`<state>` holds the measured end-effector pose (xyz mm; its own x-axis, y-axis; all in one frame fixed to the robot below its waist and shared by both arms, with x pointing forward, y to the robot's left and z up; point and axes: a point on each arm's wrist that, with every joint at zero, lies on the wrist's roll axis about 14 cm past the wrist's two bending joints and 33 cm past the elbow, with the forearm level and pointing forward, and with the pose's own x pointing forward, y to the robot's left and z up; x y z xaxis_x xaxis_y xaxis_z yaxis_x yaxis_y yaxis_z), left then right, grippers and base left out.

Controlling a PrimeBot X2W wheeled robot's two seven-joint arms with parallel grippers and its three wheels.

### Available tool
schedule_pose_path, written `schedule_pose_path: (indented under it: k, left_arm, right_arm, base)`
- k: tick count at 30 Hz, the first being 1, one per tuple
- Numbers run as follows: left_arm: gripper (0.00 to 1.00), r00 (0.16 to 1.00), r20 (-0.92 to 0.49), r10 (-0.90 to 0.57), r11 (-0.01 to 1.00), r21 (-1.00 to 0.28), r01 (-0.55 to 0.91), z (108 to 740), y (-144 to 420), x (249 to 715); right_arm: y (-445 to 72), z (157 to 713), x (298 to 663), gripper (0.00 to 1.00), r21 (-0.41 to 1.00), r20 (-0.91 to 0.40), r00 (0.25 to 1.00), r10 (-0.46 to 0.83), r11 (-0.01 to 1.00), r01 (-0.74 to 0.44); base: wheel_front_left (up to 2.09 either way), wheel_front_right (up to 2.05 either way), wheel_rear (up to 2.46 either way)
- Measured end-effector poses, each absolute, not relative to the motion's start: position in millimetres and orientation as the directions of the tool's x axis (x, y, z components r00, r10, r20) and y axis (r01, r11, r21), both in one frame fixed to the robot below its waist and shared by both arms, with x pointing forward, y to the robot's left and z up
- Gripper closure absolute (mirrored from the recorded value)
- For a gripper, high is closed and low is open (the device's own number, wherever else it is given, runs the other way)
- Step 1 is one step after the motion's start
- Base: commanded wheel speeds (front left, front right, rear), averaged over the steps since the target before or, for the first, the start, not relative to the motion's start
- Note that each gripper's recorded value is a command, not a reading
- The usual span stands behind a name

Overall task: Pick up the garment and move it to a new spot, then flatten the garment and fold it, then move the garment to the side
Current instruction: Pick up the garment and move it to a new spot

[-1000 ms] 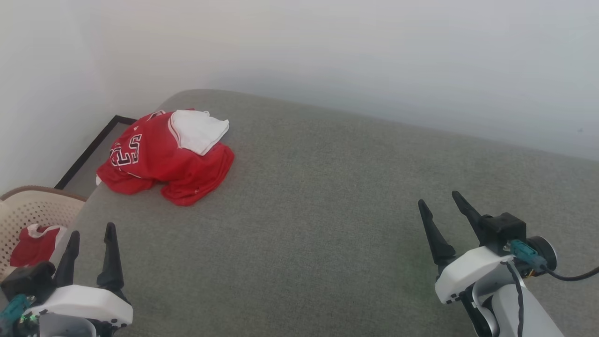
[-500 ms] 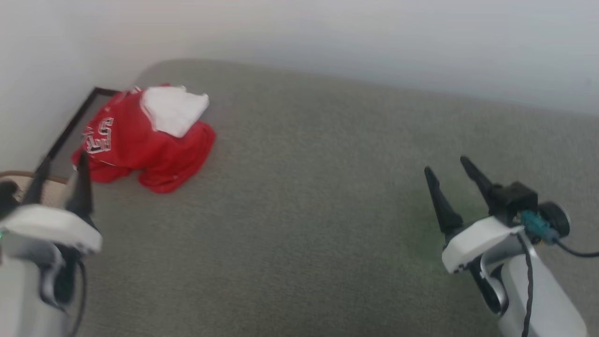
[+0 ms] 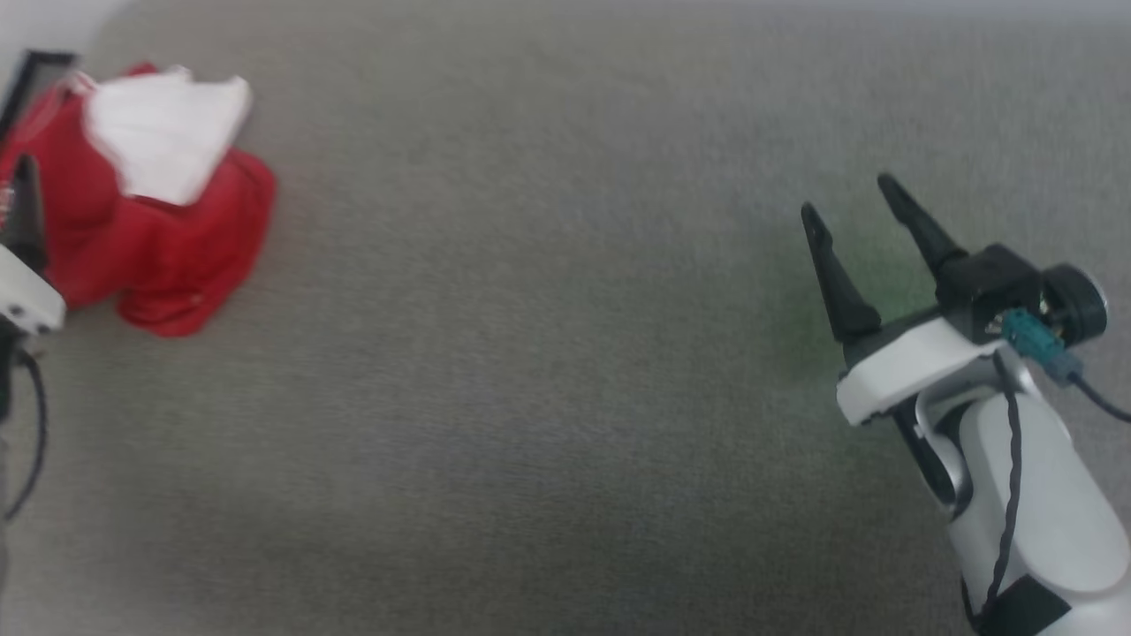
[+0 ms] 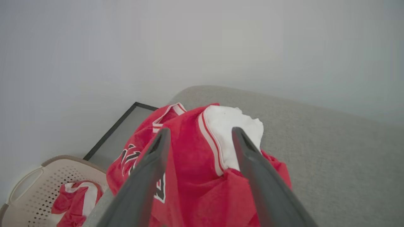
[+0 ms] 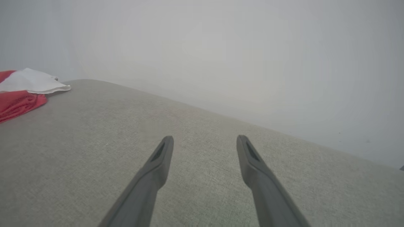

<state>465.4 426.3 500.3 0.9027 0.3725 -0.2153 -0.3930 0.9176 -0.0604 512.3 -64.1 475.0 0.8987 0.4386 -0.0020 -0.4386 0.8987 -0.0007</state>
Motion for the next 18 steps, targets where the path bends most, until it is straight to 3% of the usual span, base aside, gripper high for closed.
schedule_pose_path:
  k: [7,11,18]
  left_arm:
    - [0.0,0.841,-0.416,0.345,0.915,-0.052,-0.4,444,423,504]
    - [0.0,0.743,-0.58,0.334,0.903,-0.029,-0.429,398,424,503]
    - [0.0,0.606,-0.738,0.298,0.894,-0.007,-0.449,353,418,509]
  right_arm:
    - [-77,446,528,0.0,-0.006,-0.049,0.908,0.417,0.909,-0.418]
    - [-82,429,533,0.0,-0.011,-0.083,0.909,0.408,0.912,-0.411]
    - [-90,408,539,0.0,-0.017,-0.123,0.911,0.394,0.917,-0.399]
  base:
    - [0.0,0.0,0.0]
    - [0.0,0.0,0.0]
    - [0.0,0.0,0.0]
